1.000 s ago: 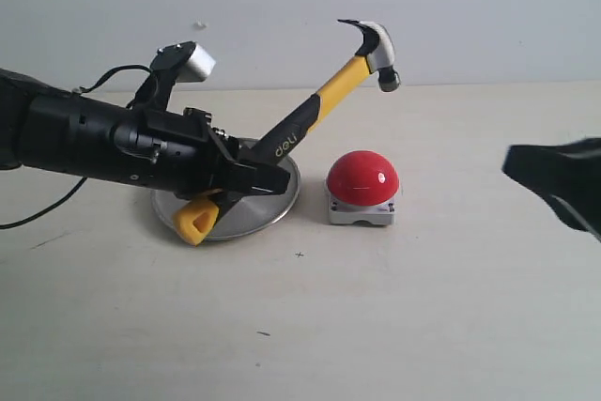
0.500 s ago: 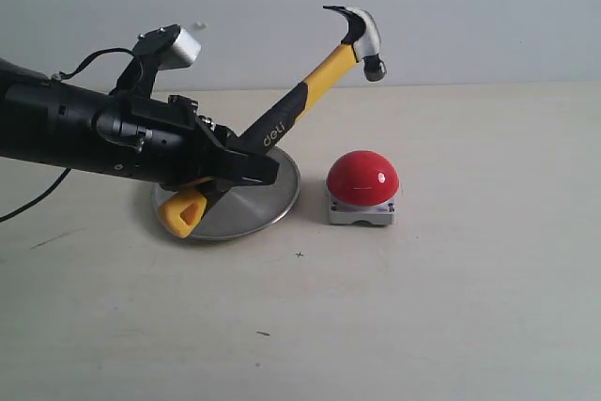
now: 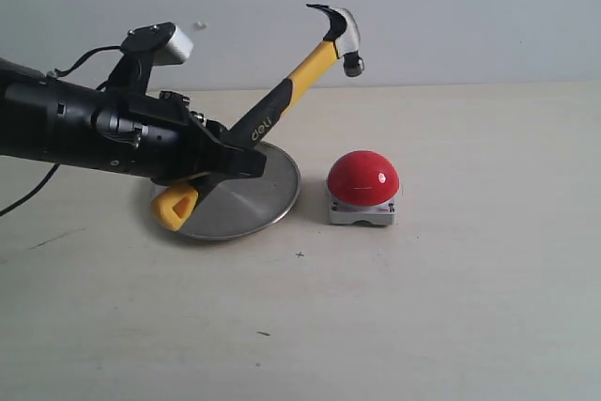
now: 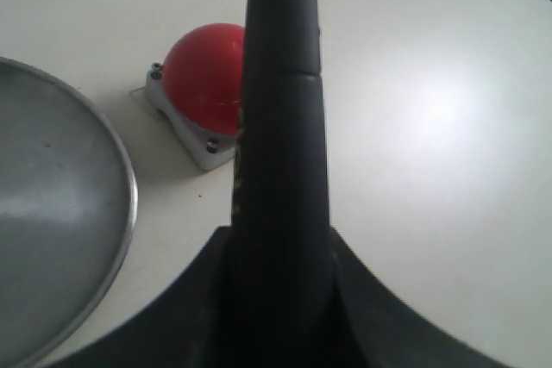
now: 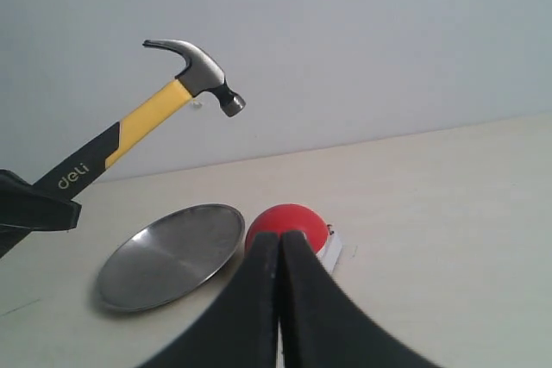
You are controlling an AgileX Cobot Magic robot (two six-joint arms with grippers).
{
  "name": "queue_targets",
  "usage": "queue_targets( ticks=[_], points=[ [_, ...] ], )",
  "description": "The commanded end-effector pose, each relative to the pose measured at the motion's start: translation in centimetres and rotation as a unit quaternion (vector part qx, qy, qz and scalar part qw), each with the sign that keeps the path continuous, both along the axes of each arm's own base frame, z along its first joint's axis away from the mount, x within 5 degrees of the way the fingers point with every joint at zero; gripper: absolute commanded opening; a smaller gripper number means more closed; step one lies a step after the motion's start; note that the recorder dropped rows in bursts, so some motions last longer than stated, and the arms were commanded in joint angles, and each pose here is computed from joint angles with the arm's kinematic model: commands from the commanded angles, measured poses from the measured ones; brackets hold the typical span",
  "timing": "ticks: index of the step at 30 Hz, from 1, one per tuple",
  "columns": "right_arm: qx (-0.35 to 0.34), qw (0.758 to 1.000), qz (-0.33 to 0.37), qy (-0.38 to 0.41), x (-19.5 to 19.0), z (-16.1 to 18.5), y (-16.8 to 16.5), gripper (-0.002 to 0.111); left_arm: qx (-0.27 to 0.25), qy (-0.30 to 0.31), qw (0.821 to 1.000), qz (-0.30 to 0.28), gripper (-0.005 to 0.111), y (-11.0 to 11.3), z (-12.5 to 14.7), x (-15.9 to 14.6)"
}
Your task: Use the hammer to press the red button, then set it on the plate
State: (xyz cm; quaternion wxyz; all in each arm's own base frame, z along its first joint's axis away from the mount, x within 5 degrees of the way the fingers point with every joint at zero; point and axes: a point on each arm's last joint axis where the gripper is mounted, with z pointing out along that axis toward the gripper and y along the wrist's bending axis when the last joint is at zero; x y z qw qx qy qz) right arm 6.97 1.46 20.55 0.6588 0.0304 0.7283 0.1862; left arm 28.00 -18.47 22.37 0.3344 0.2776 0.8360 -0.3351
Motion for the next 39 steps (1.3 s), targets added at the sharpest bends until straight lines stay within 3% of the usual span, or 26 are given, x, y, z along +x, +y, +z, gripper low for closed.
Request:
queue_targets(
  ticks=[1, 8, 17, 25, 34, 39],
  points=[
    [-0.006, 1.0, 0.006, -0.001, -0.1, -0.1, 0.1, 0.0, 0.012, -0.02, 0.999, 0.038, 0.0, 0.8, 1.9, -0.1],
    [-0.007, 1.0, 0.002, -0.002, 0.0, -0.1, 0.0, 0.0, 0.077, -0.044, 0.995, 0.052, 0.0, 0.3, 2.4, -1.3],
    [-0.007, 1.0, 0.002, -0.002, 0.0, -0.1, 0.0, 0.0, 0.129, -0.024, 0.99, 0.055, 0.0, -0.7, 1.8, -2.6],
    [-0.007, 1.0, 0.002, -0.002, 0.0, -0.1, 0.0, 0.0, 0.118, -0.018, 0.993, 0.018, 0.0, -3.6, 1.8, -4.9],
    [-0.008, 1.0, 0.002, -0.002, 0.0, -0.1, 0.0, 0.0, 0.125, -0.032, 0.992, 0.01, 0.0, -4.8, 1.9, -6.1],
    [-0.008, 1.0, 0.002, -0.002, 0.0, -0.1, 0.0, 0.0, 0.085, -0.066, 0.994, 0.038, 0.0, -5.5, 1.9, -6.3]
  ],
)
